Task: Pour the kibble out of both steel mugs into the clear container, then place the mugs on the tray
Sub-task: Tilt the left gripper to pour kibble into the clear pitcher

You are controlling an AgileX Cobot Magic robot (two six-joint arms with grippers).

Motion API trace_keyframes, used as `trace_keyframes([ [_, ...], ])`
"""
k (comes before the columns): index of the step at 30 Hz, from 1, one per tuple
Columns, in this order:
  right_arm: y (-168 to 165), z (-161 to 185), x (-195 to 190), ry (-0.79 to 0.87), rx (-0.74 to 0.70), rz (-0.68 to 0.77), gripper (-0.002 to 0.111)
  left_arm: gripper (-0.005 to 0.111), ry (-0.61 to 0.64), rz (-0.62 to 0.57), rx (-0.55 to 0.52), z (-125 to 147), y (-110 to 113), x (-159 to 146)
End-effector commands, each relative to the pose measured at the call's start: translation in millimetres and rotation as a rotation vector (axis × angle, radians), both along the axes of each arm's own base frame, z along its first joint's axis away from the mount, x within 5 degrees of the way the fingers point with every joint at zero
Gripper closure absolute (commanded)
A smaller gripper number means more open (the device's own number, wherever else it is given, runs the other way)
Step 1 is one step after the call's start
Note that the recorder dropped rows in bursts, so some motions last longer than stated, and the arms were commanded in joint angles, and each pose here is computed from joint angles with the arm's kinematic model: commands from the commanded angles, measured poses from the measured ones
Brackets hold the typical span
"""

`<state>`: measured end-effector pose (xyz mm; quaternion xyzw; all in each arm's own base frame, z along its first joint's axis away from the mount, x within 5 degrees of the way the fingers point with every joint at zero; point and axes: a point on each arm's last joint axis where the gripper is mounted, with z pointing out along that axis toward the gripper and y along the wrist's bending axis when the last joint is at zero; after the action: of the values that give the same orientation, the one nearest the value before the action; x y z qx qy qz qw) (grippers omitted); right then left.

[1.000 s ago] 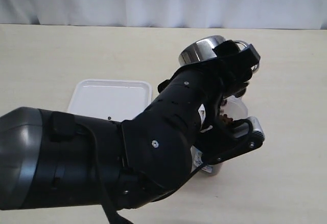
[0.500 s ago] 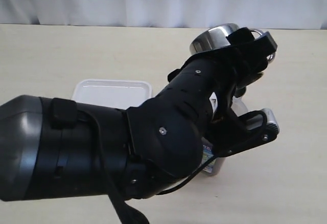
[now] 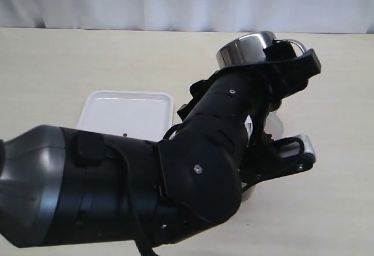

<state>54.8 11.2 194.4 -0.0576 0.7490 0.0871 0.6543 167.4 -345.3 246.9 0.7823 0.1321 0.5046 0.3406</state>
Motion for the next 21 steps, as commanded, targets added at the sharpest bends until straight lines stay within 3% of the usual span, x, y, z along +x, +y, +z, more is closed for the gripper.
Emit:
trace_keyframes([
  [1, 0.1, -0.6, -0.2, -0.005, -0.013, 0.004, 0.104, 0.107, -0.048, 0.004, 0.079, -7.9, -4.6, -3.4],
  [21, 0.1, -0.6, -0.2, -0.005, -0.013, 0.004, 0.104, 0.107, -0.157, 0.087, 0.082, -2.3, -5.4, -23.2],
])
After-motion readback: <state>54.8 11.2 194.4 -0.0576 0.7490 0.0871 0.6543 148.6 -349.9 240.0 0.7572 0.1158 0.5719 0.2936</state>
